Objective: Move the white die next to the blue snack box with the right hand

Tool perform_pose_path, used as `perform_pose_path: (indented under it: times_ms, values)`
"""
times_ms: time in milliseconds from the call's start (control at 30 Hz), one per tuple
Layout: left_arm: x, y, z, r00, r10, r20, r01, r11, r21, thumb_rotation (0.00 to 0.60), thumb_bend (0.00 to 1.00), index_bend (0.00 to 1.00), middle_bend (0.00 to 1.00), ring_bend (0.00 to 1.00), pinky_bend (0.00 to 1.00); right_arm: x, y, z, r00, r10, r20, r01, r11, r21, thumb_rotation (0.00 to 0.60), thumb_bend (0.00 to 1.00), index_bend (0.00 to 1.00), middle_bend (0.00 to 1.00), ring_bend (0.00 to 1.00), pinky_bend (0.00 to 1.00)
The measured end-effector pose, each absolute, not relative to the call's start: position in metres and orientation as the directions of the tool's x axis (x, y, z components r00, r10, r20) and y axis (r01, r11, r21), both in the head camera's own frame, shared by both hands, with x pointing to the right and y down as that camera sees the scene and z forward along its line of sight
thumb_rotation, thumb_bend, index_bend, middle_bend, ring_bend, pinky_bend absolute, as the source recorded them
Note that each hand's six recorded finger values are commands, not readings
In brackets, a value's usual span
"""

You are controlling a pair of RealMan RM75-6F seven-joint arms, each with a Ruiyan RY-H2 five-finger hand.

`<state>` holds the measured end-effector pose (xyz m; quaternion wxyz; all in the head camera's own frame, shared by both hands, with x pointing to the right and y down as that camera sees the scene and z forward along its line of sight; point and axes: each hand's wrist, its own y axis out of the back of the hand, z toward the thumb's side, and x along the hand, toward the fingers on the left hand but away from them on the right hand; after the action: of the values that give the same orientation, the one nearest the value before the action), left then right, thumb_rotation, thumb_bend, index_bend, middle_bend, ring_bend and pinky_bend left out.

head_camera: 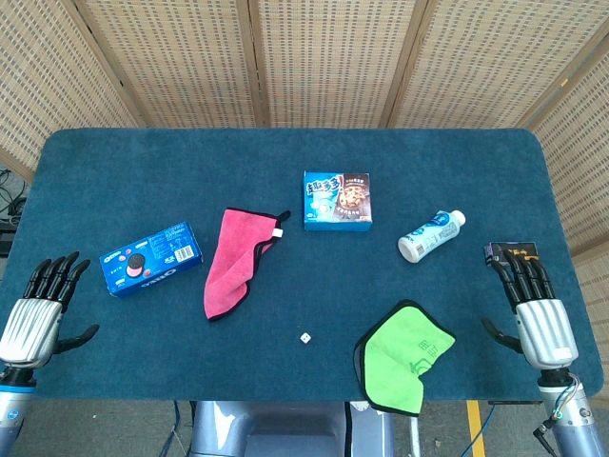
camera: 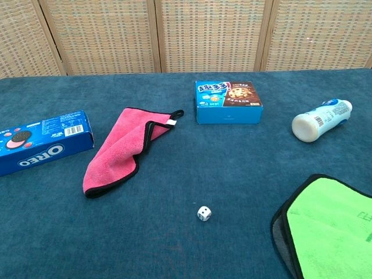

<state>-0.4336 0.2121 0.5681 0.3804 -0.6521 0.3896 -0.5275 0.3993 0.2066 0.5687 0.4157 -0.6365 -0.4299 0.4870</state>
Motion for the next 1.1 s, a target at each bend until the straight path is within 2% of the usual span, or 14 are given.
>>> perform_pose_path:
  times_ms: [1100]
  values:
    - [-0.4305, 0.2132, 0.5626, 0.150, -0.912, 0.381, -0.112, -0.399, -0.910, 0.600, 0.20, 0.00, 0.00, 0.00, 0.00, 0.3989, 0.2091, 0.5629, 0.159, 0.954, -0.253, 0.153, -0.277, -0.948, 0.600, 0.26, 0.04, 0.00, 0.00, 0.00]
